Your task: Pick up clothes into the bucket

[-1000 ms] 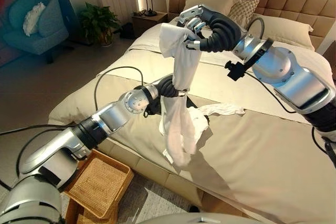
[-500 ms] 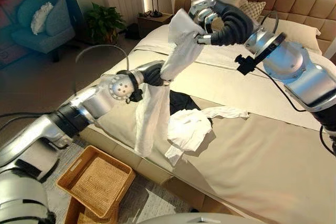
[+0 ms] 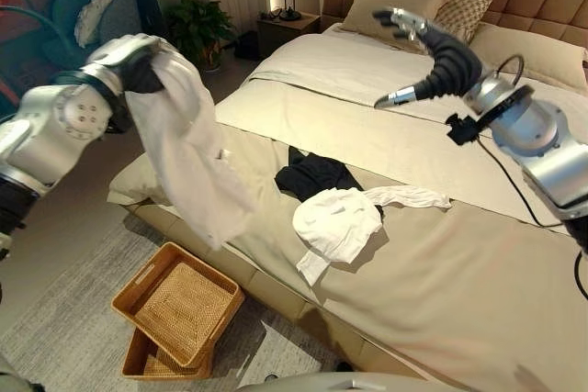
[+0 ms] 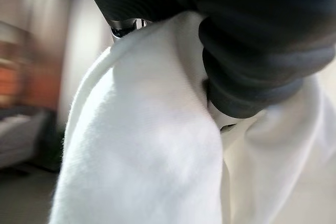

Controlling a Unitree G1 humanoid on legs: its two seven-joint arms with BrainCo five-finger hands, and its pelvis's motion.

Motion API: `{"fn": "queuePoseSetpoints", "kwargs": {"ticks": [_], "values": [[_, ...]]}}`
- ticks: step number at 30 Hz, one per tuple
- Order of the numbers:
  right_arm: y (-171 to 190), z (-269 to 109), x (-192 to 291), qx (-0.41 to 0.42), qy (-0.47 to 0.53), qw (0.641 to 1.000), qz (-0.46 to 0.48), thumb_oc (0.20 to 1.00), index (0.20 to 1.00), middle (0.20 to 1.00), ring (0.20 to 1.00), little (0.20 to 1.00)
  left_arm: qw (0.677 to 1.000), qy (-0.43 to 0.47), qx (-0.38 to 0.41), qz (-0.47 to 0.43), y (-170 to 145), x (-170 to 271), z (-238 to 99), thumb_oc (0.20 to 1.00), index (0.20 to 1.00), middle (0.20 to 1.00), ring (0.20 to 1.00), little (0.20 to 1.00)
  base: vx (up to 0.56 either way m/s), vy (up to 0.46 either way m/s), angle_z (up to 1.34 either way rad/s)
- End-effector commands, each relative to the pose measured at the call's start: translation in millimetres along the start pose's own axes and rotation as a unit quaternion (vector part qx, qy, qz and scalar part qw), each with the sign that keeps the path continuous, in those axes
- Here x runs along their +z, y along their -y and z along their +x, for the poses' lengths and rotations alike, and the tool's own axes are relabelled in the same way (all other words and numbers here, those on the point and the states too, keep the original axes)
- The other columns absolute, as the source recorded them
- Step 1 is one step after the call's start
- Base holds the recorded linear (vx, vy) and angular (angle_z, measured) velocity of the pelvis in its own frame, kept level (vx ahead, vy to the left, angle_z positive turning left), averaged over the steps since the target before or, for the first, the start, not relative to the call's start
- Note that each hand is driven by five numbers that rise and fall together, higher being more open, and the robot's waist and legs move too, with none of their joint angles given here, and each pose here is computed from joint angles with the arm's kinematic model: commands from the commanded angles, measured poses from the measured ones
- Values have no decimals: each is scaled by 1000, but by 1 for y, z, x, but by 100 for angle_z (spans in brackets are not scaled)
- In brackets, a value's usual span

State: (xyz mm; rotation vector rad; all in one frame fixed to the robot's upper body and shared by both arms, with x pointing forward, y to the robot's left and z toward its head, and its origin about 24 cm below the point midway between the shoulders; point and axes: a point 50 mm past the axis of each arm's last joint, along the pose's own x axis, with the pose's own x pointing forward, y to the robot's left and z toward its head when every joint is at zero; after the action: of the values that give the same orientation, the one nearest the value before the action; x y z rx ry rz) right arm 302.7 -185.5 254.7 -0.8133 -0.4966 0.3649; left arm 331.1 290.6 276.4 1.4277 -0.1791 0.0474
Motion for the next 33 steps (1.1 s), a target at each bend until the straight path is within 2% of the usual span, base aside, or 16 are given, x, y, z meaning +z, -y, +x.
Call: {"fn": "queuePoseSetpoints", "kwargs": {"ticks": [1,4,8,10,11,12,17,26,33], "values": [[15,-11,-8,-37,-13,999,10,1000,1000,1000,1000,1000,993,-69,89,34,-46,-33,-15,200,200,200,200,200,-28,37,-5],[5,-23,-27,-40,-44,998,37,1000,1000,1000,1000,1000,989,-105,98,35,-49,-51,-25,200,200,200,200,200,-44,33,0],[-39,-51,-67,-34,-118,985,124,1000,1000,1000,1000,1000,977,-155,144,20,-57,-79,-48,200,200,200,200,200,-76,38,1],[-75,-61,-87,-24,-161,972,172,1000,1000,1000,1000,1000,969,-180,170,12,-49,-91,-53,200,200,200,200,200,-134,28,1],[-75,-60,-86,-22,-161,972,172,1000,1000,1000,1000,1000,968,-182,170,12,-48,-92,-54,200,200,200,200,200,-143,42,12],[-92,-67,-94,-18,-179,963,198,1000,1000,1000,1000,1000,966,-185,181,5,-45,-94,-55,200,200,200,200,200,-85,39,14],[-145,-98,-124,0,-283,934,218,1000,1000,1000,1000,1000,955,-210,205,-43,-26,-109,-71,200,200,200,200,200,-77,45,10],[-169,-121,-147,-6,-361,910,202,1000,1000,1000,1000,1000,942,-226,236,-75,-11,-116,-80,200,200,200,200,200,-46,34,7],[-161,-113,-145,-53,-341,912,220,1000,1000,1000,1000,1000,931,-228,276,-77,-8,-114,-75,200,200,200,200,200,-30,-12,1]]}}
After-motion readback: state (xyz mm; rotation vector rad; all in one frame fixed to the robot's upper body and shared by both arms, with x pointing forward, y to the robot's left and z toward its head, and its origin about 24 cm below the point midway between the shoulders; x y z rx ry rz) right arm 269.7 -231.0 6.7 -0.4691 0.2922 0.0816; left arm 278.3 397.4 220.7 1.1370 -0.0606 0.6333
